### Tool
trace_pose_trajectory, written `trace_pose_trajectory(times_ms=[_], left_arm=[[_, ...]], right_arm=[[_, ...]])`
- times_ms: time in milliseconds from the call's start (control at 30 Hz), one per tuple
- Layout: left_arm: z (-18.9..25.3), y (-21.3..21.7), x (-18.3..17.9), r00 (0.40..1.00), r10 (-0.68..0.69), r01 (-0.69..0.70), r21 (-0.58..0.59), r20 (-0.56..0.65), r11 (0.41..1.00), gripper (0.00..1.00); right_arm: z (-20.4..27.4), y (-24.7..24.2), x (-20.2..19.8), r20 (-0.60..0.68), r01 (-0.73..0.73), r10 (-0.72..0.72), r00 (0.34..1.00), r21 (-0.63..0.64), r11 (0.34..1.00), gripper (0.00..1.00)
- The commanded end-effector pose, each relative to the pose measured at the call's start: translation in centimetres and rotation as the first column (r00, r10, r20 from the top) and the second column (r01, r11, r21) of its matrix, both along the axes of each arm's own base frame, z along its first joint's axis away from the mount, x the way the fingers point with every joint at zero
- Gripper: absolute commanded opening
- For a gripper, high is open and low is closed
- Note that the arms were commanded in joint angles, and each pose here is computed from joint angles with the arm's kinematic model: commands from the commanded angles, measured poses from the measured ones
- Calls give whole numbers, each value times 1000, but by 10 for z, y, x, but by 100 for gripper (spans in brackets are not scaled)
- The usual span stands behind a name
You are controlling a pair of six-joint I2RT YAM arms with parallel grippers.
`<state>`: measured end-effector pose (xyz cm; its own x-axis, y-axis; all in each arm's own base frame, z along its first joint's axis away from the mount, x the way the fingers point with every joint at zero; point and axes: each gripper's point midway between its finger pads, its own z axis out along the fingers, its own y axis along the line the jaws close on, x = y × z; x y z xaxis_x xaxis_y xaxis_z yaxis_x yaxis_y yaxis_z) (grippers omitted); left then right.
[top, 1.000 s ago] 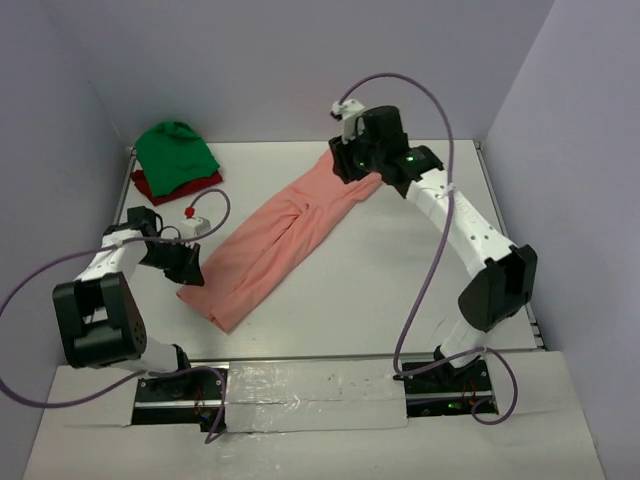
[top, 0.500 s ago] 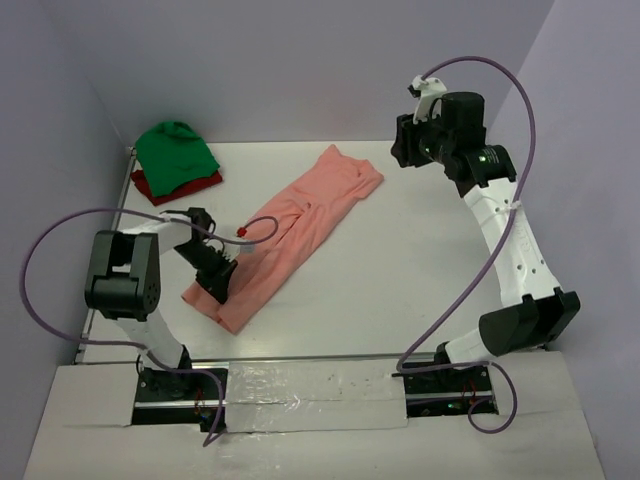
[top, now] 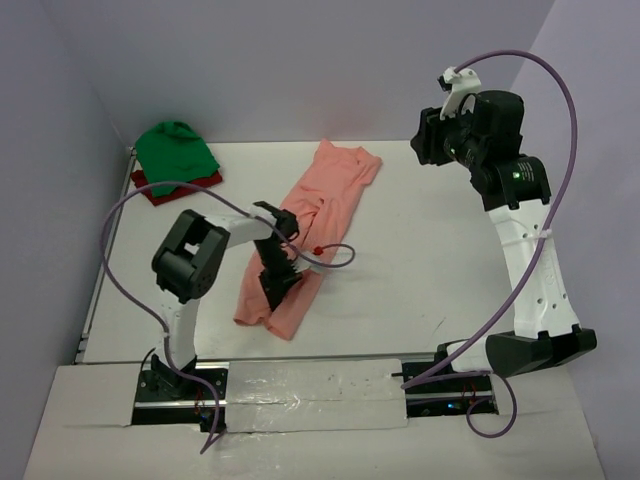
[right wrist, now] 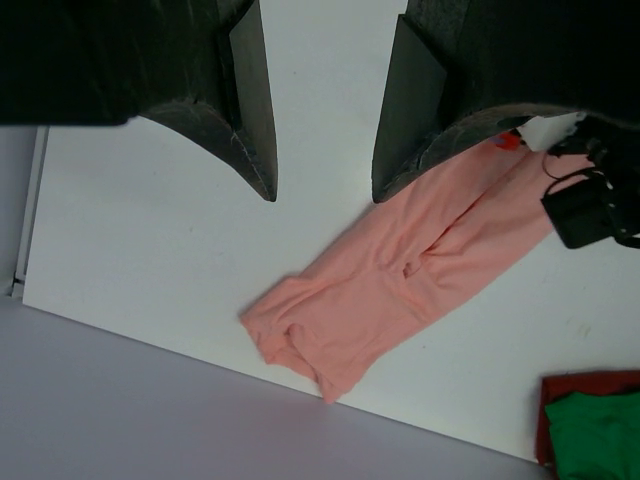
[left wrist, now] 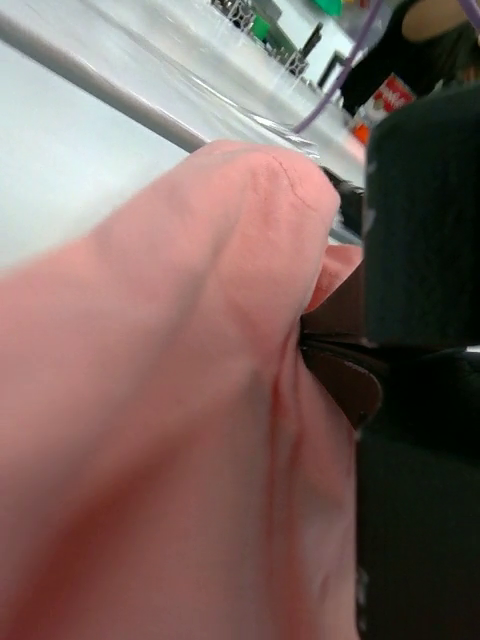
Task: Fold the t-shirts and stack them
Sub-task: Rotate the tshirt 90 degrees
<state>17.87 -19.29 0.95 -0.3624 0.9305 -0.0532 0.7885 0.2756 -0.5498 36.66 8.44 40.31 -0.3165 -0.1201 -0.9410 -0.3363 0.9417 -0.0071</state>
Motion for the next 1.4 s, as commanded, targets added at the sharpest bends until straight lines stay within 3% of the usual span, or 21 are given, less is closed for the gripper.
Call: trace_pose_trajectory(times_ms=[0,233,567,633,667,700,767,833,867,933,967,1033,1067,1100,1167,1200,1233,1267,1333,1367], left_arm=[[-2,-90,26,994,-55,78,-252,96,965,0],[23,-181,17,981,-149,186,-400,121,898,0],[43,-195,-1,982,-153,188,-452,113,872,0],[63,-198,5,977,-134,197,-478,163,856,7],[78,-200,8,975,-119,200,-495,190,846,29],[87,-202,12,972,-106,200,-504,208,840,41],[112,-208,30,964,-46,185,-534,263,825,58],[149,-218,63,930,63,186,-609,363,771,62],[159,-220,80,912,165,115,-620,375,776,62],[198,-225,127,810,353,115,-717,469,688,61],[213,-222,151,730,483,45,-740,483,672,61],[222,-221,188,623,592,9,-762,511,648,61],[221,-218,209,559,644,-44,-758,521,651,59],[195,-222,224,562,647,-97,-736,515,670,58],[198,-226,254,523,690,-119,-759,500,640,57],[170,-225,271,493,697,-164,-732,520,662,57],[177,-228,285,474,710,-155,-744,520,649,56],[146,-231,294,492,692,-180,-716,528,675,56],[150,-233,317,458,714,-185,-729,530,660,55],[118,-235,325,473,706,-227,-701,528,676,55]], right_arm=[[16,-10,-9,31,33,-33,999,7,999,50],[16,-21,-19,26,67,-67,997,-5,998,50],[-2,-25,-16,-11,77,-77,997,-23,997,51],[-16,-20,-13,-35,47,-48,998,-17,999,53],[-22,-18,-11,-43,39,-39,998,-15,999,54],[-37,-15,-9,-70,21,-22,997,-19,1000,61],[-41,-15,-5,-49,20,-21,999,-16,1000,68],[-54,-16,-2,-40,25,-26,999,-23,999,70],[-57,-17,-2,-32,32,-33,999,-25,999,70],[-68,-23,-3,-17,59,-60,998,-44,997,70],[-72,-26,-4,-16,71,-72,997,-50,996,70],[-72,-30,-10,2,88,-89,996,-55,995,70],[-69,-34,-13,18,106,-105,994,-59,993,70],[-64,-36,-21,44,113,-111,993,-61,992,71],[-53,-38,-28,99,122,-116,988,-51,991,71],[-47,-40,-38,134,120,-112,985,-53,991,72],[-42,-40,-41,154,122,-113,982,-51,991,72],[-39,-42,-45,167,130,-120,979,-49,990,73],[-34,-45,-51,183,146,-135,974,-47,988,73],[-34,-46,-52,185,150,-139,973,-48,987,73]])
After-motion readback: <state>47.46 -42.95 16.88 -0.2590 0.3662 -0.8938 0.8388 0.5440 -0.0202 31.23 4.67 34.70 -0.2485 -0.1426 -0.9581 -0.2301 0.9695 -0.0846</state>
